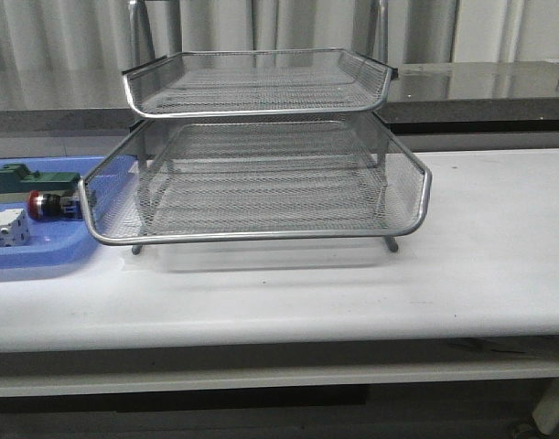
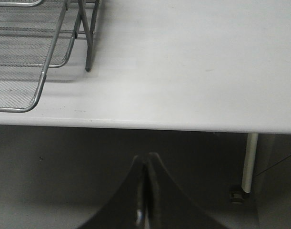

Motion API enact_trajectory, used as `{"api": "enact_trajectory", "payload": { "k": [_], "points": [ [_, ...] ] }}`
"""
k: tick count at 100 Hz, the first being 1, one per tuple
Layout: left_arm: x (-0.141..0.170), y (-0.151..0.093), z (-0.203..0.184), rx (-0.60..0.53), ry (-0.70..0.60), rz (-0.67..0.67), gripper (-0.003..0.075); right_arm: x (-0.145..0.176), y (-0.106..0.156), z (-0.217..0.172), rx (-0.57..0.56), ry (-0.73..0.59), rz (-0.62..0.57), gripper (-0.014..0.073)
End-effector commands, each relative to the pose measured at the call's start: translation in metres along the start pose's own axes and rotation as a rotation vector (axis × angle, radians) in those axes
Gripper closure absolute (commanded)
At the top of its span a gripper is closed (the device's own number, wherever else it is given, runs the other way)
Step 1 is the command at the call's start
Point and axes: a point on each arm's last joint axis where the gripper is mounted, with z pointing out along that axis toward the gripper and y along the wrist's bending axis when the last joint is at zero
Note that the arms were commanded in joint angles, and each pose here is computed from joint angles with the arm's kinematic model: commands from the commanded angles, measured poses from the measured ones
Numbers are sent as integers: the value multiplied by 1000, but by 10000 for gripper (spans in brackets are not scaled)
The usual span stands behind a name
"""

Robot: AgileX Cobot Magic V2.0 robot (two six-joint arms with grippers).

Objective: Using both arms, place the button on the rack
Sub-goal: 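Release the tray and withdraw the right gripper, then lower the left gripper onto the red button and grasp it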

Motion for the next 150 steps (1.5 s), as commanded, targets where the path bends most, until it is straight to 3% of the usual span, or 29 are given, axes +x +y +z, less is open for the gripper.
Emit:
{"api": "enact_trajectory", "payload": {
  "k": [1, 27, 53, 105, 150],
  "points": [
    [-10, 2, -20, -14, -103, -7, 80, -10, -1, -4, 7, -81, -9, 664],
    [-14, 0, -21, -2, -144, -7, 84, -10, -1, -4, 7, -81, -9, 664],
    [-32, 2, -20, -37, -268, 239, 84, -10, -1, -4, 7, -81, -9, 664],
    [-92, 3, 59, 50, -28, 488, 84, -10, -1, -4, 7, -81, -9, 664],
    [-115, 5, 132, 68, 22, 592, 84, -10, -1, -4, 7, -81, -9, 664]
  ]
}}
